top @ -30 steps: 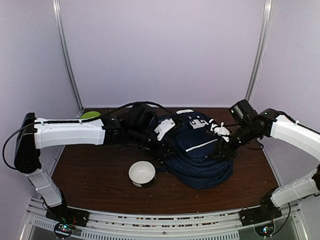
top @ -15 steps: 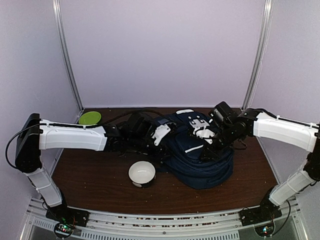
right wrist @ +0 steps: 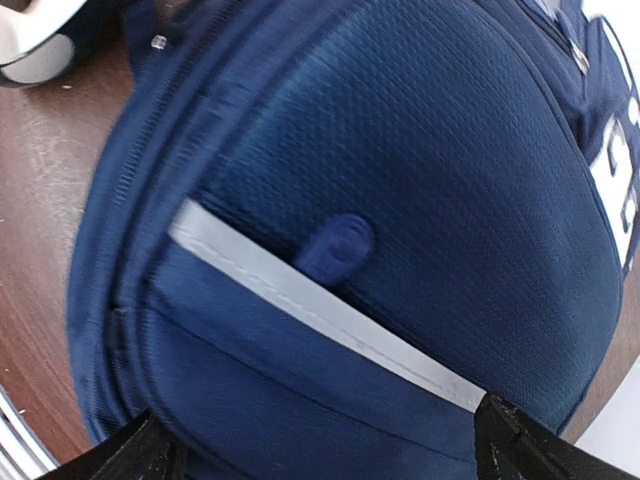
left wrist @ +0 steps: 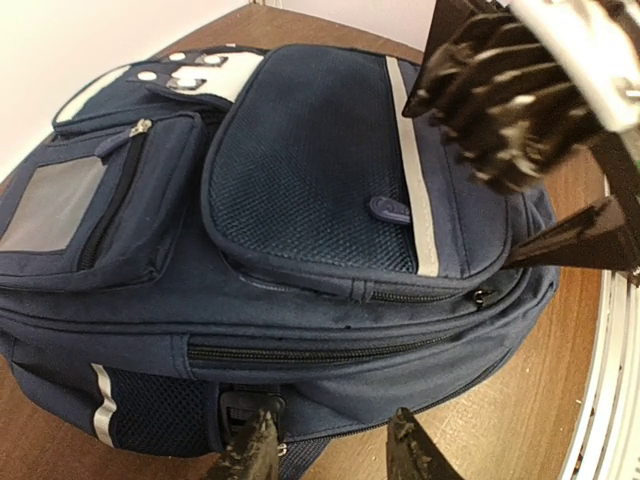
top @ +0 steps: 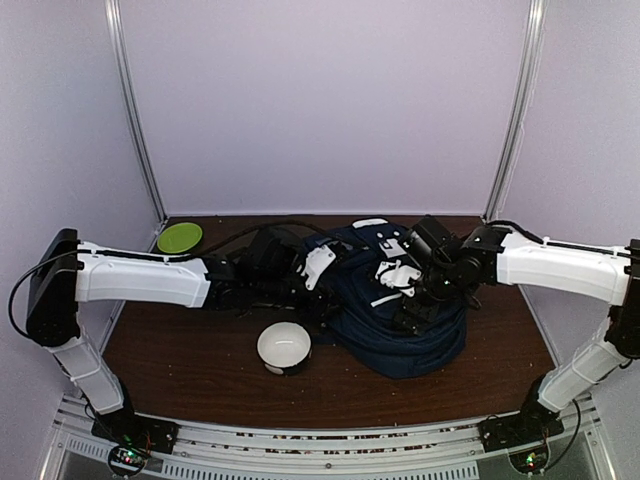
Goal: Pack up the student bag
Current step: Grab the upper front pocket of the student bag.
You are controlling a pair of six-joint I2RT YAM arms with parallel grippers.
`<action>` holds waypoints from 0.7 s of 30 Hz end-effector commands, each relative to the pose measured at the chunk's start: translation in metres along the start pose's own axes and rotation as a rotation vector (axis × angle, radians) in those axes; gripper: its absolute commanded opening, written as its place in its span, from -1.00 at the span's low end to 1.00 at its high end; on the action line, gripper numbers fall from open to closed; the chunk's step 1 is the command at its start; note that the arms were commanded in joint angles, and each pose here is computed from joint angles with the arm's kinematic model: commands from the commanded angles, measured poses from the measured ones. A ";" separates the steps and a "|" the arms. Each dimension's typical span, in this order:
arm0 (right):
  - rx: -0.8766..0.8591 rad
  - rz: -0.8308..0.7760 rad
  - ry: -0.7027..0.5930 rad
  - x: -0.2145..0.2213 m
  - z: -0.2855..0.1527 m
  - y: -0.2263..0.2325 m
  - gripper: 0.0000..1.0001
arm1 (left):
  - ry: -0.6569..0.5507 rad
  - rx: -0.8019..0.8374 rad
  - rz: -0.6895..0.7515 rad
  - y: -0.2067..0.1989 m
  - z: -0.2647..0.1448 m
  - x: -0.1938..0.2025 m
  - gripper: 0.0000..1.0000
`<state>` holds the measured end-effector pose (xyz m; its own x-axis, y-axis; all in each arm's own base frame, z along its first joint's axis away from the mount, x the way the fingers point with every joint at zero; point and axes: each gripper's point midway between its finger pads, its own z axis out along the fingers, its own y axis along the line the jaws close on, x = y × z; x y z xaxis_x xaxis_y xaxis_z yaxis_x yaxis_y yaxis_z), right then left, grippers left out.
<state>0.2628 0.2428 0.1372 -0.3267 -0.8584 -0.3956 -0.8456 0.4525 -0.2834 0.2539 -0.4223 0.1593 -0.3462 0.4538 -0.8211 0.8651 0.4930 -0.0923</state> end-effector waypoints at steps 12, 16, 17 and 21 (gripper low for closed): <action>0.199 0.233 0.144 0.095 -0.042 -0.075 1.00 | -0.116 0.000 0.130 -0.007 -0.006 -0.046 -0.18; 0.127 0.295 0.151 0.107 -0.043 -0.074 0.98 | -0.127 0.002 0.176 -0.012 -0.001 -0.059 -0.18; 0.091 0.305 0.142 0.107 -0.043 -0.070 0.91 | -0.126 0.005 0.181 -0.013 0.001 -0.061 -0.18; -0.084 0.315 0.025 0.086 -0.048 -0.046 0.62 | -0.129 0.012 0.186 -0.016 0.005 -0.064 -0.18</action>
<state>0.2765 0.1119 0.1555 -0.6138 -0.6939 -0.3764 -0.6524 0.7144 -0.2530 0.2641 -0.4528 0.2036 -0.1744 0.4378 -0.8820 0.9028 0.4286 0.0343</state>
